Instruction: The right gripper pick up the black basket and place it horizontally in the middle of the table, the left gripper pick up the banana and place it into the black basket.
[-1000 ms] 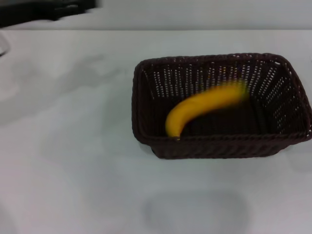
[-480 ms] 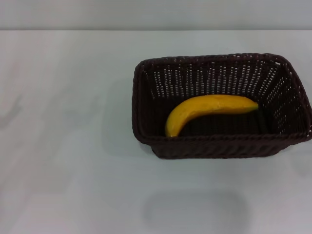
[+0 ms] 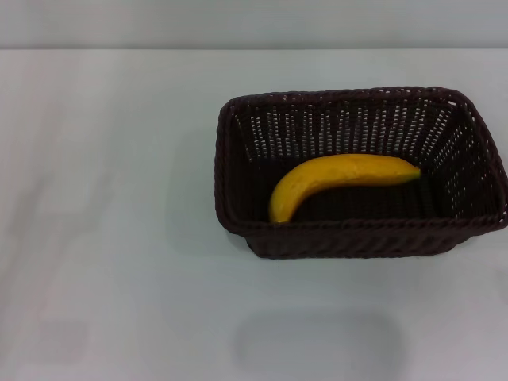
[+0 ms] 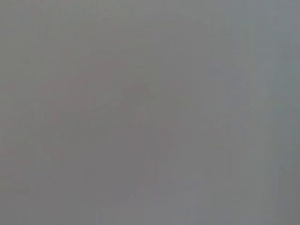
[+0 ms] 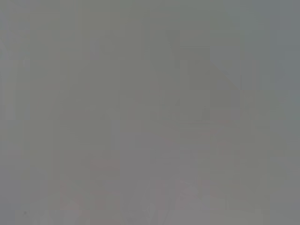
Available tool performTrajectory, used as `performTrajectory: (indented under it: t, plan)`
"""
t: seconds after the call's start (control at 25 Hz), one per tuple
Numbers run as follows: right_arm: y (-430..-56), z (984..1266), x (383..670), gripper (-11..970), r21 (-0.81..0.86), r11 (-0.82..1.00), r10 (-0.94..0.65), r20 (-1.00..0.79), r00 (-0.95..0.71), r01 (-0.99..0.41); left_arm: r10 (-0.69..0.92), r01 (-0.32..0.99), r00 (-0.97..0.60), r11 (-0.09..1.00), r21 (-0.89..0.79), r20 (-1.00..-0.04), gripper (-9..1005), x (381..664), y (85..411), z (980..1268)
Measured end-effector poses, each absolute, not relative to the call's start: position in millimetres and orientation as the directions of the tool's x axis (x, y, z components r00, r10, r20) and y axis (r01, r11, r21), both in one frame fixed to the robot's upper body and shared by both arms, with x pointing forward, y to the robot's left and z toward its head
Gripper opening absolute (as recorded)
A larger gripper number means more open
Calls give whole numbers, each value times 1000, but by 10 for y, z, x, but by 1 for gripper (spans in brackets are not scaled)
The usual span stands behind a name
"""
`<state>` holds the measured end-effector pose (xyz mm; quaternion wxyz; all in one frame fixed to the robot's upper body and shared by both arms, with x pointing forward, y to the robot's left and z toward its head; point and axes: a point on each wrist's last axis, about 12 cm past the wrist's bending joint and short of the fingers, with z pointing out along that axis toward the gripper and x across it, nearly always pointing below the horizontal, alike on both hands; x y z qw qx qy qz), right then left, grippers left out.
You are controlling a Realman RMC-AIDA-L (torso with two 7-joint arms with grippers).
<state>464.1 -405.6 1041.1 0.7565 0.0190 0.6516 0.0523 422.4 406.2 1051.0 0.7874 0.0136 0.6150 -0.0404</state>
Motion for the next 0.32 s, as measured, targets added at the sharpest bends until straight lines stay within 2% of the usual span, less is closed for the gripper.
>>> performTrajectory:
  t: [0.2,0.32]
  plan:
    - [-4085,10416,4588,703,92,995,97,-982,161,-38,-104,33,259,995,-98,-960,883,4279,3987,10443]
    - [-4115,10414,4555,703,94,995,98,-982,159,-32,-143,47,265,990,-135,-954,883,4356,3908,10428]
